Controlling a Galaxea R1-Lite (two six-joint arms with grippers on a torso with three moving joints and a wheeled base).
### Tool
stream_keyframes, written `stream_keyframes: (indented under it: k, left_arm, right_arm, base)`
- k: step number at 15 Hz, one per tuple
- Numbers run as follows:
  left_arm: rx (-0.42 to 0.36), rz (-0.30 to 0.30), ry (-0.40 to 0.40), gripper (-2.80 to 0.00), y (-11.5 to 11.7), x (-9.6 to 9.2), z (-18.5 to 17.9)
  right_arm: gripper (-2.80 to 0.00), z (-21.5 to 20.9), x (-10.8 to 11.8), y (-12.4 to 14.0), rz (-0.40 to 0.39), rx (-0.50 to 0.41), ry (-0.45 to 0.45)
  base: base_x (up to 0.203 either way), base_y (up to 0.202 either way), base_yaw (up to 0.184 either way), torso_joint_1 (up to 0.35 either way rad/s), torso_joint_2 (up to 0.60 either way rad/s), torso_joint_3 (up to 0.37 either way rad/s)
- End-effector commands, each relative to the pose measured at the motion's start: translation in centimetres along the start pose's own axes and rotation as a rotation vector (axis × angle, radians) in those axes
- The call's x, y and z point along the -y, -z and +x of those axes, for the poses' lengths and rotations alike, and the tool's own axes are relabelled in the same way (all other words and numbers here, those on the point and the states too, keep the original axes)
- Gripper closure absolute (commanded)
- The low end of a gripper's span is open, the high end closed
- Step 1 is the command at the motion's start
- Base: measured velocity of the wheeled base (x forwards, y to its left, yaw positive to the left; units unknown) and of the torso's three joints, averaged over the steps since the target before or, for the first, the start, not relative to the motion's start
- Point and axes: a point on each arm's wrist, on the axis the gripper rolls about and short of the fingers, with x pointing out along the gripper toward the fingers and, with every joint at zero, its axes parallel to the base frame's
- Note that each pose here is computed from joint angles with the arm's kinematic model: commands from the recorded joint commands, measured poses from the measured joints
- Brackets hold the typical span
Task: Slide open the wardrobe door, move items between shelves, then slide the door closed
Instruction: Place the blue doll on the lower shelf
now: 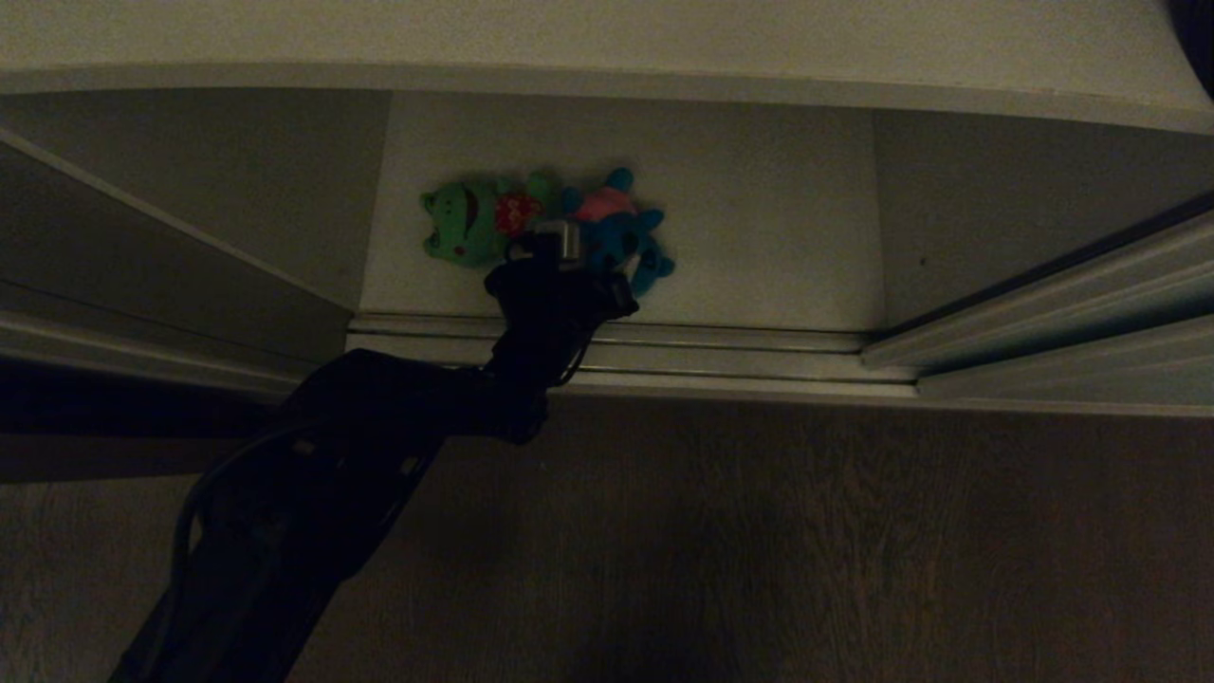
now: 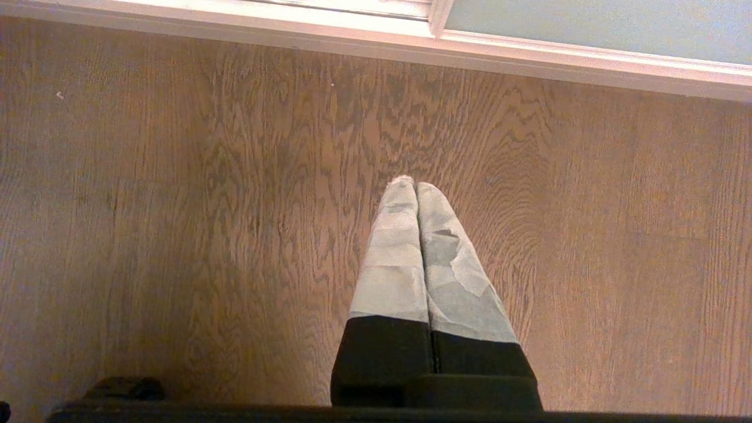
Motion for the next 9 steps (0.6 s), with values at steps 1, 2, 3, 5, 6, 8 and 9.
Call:
stream_keyframes:
  k: [1, 2, 3, 5, 6, 8, 9]
  left_arm:
    - [0.005, -0.002, 0.0, -2.8, 0.0, -0.1, 0.0]
    - [0.011, -0.001, -0.002, -2.8, -0.1, -0.2, 0.0]
    - [0.026, 0.0, -0.003, -2.8, -0.3, -0.3, 0.0]
    - [0.076, 0.005, -0.008, -2.8, -0.9, -1.0, 0.0]
    - [0.079, 0.009, -0.013, -2.8, -0.9, -1.3, 0.0]
    - [0.092, 0.016, -0.016, -2.8, -0.7, -1.6, -0.1]
    - [0.108, 0.015, -0.015, -2.8, -0.9, -1.7, -0.1]
  right_arm:
    - [0.0, 0.0, 0.0, 0.0, 0.0, -0.001, -0.002]
    - [0.0, 0.0, 0.0, 0.0, 0.0, -0.001, -0.002]
    - [0.0, 0.0, 0.0, 0.0, 0.0, -0.001, -0.002]
    - [0.0, 0.0, 0.0, 0.0, 0.0, 0.0, 0.0]
    - [0.0, 0.0, 0.0, 0.0, 0.0, -0.001, -0.001]
    - [0.0, 0.0, 0.0, 0.0, 0.0, 0.0, -0.001]
    - [0.0, 0.0, 0.0, 0.0, 0.0, -0.001, -0.002]
  base:
    - [0.0, 0.0, 0.0, 0.0, 0.0, 0.0]
    - [0.0, 0.0, 0.0, 0.0, 0.0, 0.0]
    - [0.0, 0.0, 0.0, 0.0, 0.0, 0.0]
    - [0.0, 0.0, 0.0, 0.0, 0.0, 0.0]
    - [0.0, 0.0, 0.0, 0.0, 0.0, 0.0]
    - [0.0, 0.0, 0.0, 0.0, 0.0, 0.0]
    - [0.0, 0.0, 0.0, 0.0, 0.0, 0.0]
